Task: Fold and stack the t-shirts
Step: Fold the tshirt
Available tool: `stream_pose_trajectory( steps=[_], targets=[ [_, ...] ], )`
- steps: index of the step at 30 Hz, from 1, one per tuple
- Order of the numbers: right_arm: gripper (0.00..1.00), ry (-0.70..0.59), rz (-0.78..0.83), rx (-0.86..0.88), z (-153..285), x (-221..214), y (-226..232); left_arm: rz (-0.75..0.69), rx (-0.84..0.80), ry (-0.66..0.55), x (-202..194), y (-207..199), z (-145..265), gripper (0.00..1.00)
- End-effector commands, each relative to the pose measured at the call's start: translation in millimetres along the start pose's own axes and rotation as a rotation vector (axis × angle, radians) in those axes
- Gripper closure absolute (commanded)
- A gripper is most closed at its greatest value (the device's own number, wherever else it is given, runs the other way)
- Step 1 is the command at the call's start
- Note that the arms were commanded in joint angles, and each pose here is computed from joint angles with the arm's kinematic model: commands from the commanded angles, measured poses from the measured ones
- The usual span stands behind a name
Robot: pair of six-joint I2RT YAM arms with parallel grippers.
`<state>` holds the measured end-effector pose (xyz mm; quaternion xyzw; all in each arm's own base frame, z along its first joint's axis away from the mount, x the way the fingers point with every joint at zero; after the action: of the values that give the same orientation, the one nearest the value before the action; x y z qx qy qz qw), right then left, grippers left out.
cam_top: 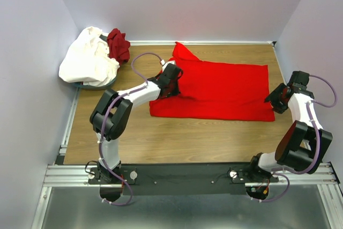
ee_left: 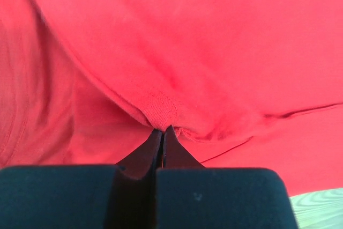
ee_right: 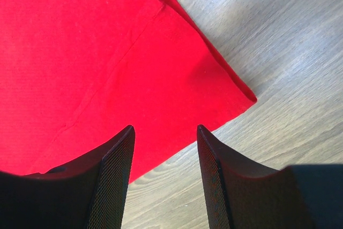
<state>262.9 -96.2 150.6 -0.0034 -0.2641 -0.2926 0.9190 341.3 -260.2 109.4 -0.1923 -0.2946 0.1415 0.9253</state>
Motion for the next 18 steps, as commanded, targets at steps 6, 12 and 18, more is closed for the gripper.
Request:
stream_pose_trajectory(
  steps=[6,12,18],
  targets=[
    [0.43,0.002,0.012,0.025,-2,2,0,-0.055,-0.046,0.002,16,-36,-17,1.00],
    [0.43,0.011,0.013,0.028,-4,2,1,-0.088,-0.055,0.013,22,-55,-31,1.00],
    [0.43,0.015,0.016,0.028,-5,1,1,-0.127,-0.086,0.011,26,-76,-41,1.00]
  ],
)
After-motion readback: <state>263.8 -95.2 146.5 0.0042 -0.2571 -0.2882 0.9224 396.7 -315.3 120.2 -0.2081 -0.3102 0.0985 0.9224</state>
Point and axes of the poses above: each gripper's point midway between its finger pads, its own z axis back along the fingers, its own y axis along the line the jaws close on, x = y × z, the point moved 7 cm from there along z, back along the fingers, and after that the axes turned 13 degrees about z, right-handed, at the moved point
